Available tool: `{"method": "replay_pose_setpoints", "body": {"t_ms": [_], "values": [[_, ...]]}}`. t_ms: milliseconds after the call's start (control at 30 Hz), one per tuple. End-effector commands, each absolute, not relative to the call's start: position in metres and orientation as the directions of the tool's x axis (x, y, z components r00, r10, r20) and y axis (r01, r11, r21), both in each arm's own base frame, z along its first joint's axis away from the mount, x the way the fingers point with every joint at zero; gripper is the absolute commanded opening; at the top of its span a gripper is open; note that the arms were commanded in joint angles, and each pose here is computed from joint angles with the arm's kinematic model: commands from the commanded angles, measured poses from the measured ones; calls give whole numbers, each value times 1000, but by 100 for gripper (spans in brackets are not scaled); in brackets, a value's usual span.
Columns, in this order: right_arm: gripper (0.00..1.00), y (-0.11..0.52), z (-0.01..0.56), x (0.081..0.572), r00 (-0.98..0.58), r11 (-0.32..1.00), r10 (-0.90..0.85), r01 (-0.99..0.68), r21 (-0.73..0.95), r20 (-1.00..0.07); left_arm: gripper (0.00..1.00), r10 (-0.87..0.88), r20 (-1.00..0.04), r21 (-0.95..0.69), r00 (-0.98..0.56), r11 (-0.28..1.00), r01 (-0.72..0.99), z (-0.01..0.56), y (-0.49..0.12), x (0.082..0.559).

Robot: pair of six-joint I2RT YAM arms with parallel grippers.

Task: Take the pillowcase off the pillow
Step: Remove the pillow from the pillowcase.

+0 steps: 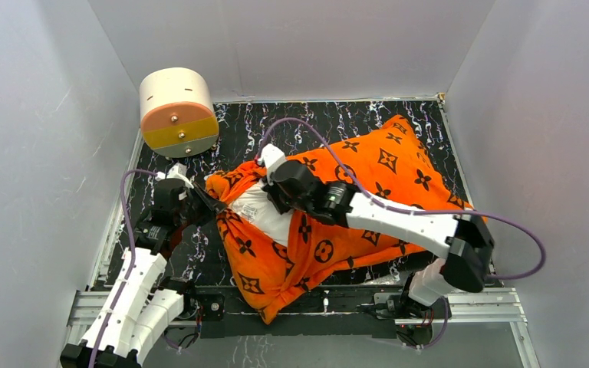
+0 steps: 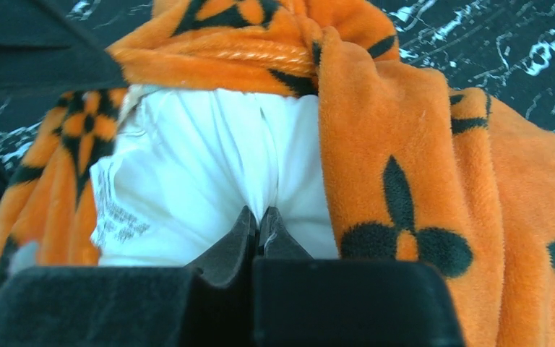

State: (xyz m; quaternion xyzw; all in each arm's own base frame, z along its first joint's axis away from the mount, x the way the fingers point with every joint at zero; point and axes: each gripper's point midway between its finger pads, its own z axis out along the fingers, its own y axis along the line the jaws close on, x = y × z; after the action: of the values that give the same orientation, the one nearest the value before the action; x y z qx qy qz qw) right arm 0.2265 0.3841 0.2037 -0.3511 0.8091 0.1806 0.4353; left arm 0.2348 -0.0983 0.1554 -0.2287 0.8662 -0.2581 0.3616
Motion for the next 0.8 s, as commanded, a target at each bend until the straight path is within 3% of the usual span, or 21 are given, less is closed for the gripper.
{"method": "replay_pose_setpoints", "body": {"t_ms": [0, 267, 367, 467, 533, 767], "values": [[0, 347, 240, 222, -242, 609, -400, -791, -59, -884, 0, -594, -604, -341, -532, 795, -501, 123, -23, 227], [0, 333, 246, 199, -223, 541, -402, -840, -34, -888, 0, -570, -666, -295, -482, 794, -532, 145, -7, 238], [0, 335, 235, 190, -264, 519, -433, -855, 1, -862, 0, -482, -694, -411, -534, 875, -255, 187, -48, 258], [0, 344, 219, 196, -317, 552, -426, -833, 34, -847, 14, -370, -705, -529, -605, 842, 103, 225, -106, 260], [0, 353, 211, 200, -352, 571, -421, -819, 57, -836, 24, -298, -698, -562, -651, 791, 241, 239, -129, 255], [0, 377, 202, 217, -409, 623, -381, -776, 97, -829, 60, -144, -655, -525, -742, 792, 311, 232, -137, 252]]}}
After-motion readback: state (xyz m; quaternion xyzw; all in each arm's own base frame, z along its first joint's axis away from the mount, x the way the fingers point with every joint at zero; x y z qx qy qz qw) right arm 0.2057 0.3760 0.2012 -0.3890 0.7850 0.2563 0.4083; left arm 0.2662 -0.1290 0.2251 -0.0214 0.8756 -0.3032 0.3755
